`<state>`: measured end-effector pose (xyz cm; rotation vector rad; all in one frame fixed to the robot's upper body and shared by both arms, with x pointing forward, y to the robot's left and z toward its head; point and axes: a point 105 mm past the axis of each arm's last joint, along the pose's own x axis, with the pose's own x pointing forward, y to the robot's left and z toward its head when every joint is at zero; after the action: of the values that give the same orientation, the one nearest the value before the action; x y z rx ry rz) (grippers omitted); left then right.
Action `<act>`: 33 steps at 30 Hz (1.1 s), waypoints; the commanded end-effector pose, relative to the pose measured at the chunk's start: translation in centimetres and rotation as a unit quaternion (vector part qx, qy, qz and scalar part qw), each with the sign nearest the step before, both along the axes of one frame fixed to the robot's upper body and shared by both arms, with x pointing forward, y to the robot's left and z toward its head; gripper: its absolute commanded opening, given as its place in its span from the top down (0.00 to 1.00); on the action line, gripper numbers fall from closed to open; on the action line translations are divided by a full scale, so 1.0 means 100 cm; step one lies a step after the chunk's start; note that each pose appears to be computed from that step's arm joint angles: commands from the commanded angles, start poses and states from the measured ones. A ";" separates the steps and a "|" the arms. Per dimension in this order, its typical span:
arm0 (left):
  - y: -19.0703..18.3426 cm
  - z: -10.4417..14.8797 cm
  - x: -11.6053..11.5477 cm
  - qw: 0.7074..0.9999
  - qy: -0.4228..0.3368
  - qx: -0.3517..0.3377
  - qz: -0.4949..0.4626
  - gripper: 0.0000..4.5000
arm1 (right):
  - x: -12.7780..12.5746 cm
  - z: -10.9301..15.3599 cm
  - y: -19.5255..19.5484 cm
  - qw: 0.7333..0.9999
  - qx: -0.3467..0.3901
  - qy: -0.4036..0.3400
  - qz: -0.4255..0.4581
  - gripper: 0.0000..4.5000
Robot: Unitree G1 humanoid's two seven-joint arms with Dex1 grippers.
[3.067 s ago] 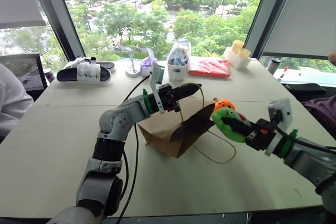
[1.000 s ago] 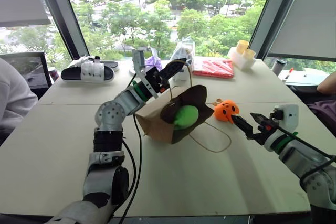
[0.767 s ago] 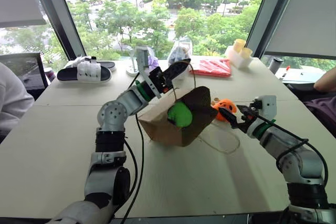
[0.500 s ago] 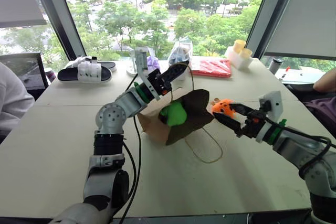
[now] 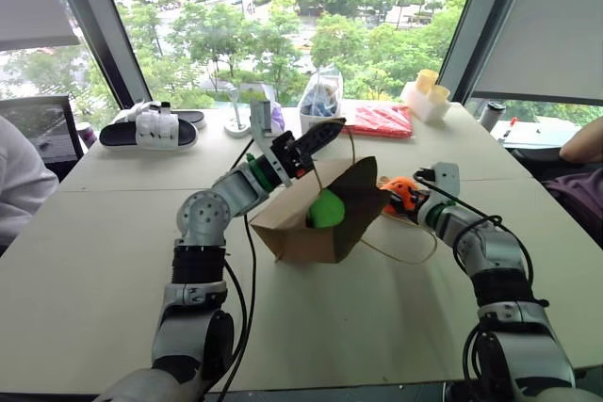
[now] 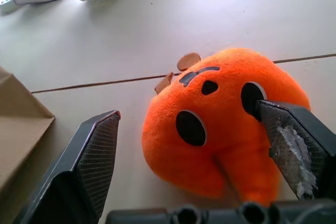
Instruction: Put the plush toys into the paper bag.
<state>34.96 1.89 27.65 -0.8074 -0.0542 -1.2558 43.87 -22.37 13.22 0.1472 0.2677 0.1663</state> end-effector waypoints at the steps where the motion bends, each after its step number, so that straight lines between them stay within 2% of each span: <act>1: -0.008 0.004 -0.012 1.000 -0.023 0.009 -0.016 1.00 | 0.007 -0.008 -0.006 0.999 -0.029 0.021 -0.008 0.12; 3: -0.009 0.002 -0.014 1.000 -0.022 0.012 -0.018 1.00 | 0.008 -0.009 -0.008 0.998 -0.052 0.025 -0.004 0.30; 9: -0.011 -0.001 -0.016 0.999 -0.019 0.014 -0.023 1.00 | 0.008 -0.018 -0.013 0.992 -0.118 0.036 0.002 0.95; 10: -0.011 -0.001 -0.016 0.999 -0.019 0.014 -0.023 1.00 | 0.008 -0.017 -0.012 0.992 -0.125 0.033 0.006 0.99; 13: -0.011 0.000 -0.015 0.999 -0.020 0.015 -0.024 1.00 | 0.010 0.003 -0.015 0.991 -0.133 -0.017 0.002 0.99; 15: -0.011 0.001 -0.014 0.999 -0.021 0.015 -0.023 1.00 | 0.009 0.023 -0.018 0.989 -0.133 -0.058 -0.001 0.99; 16: -0.009 0.005 -0.014 0.999 -0.022 0.009 -0.023 1.00 | 0.004 0.043 -0.024 0.987 -0.131 -0.096 -0.008 0.99; 19: -0.005 0.012 -0.012 0.999 -0.027 0.001 -0.020 1.00 | -0.018 0.080 -0.033 0.978 -0.126 -0.163 -0.021 0.99; 22: -0.004 0.013 -0.013 0.999 -0.039 0.008 -0.019 1.00 | -0.054 0.102 -0.030 0.973 -0.120 -0.197 0.004 0.99; 28: -0.009 0.009 -0.010 0.999 -0.034 0.008 -0.024 1.00 | -0.119 0.115 -0.001 0.967 -0.100 -0.199 0.127 0.99; 31: -0.017 0.006 -0.011 0.999 -0.027 0.004 -0.044 1.00 | -0.154 0.115 0.021 0.956 -0.104 -0.168 0.217 0.99; 33: -0.020 0.003 -0.010 0.998 -0.023 0.006 -0.051 1.00 | -0.166 0.109 0.031 0.951 -0.107 -0.141 0.253 0.99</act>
<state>34.37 0.37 26.82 -0.8052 -0.0054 -1.3300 28.51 -20.35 23.41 -0.1569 0.0416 0.5953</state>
